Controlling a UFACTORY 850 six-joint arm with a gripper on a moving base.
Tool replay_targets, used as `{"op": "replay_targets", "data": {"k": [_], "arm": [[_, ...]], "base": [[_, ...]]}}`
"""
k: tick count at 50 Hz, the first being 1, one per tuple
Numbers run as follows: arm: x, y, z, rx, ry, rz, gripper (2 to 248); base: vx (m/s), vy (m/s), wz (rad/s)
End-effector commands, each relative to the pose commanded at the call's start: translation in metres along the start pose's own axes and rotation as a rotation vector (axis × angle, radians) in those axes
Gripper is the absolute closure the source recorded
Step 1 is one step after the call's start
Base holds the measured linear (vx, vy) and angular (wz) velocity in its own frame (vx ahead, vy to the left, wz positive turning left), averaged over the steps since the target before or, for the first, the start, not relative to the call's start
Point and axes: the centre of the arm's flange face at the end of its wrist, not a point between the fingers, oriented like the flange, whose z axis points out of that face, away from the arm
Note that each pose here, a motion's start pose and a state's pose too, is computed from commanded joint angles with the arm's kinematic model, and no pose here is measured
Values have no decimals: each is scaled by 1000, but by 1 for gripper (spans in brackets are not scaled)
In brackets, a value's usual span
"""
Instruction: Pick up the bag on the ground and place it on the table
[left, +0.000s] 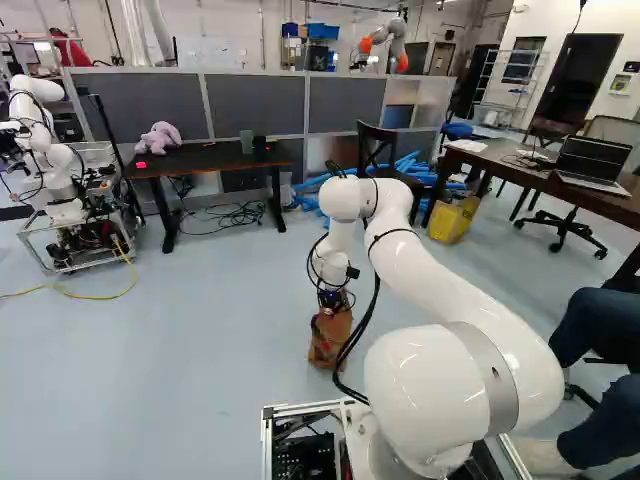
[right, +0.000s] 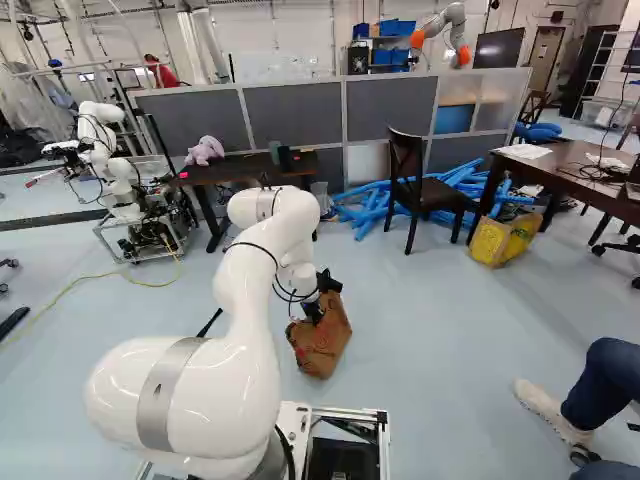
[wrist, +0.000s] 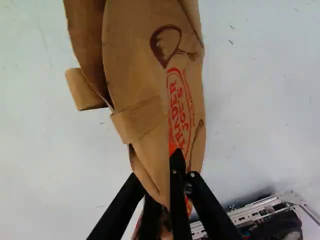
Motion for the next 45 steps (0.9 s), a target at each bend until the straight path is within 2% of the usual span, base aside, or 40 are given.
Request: {"op": "replay_targets", "data": {"k": [12,45], "arm": [[-8,-5,-19,-2,-6,-19,225],[-44,-23,-71,-7,-26,-132,225]], "base": [[0,0,0],[0,0,0]]}}
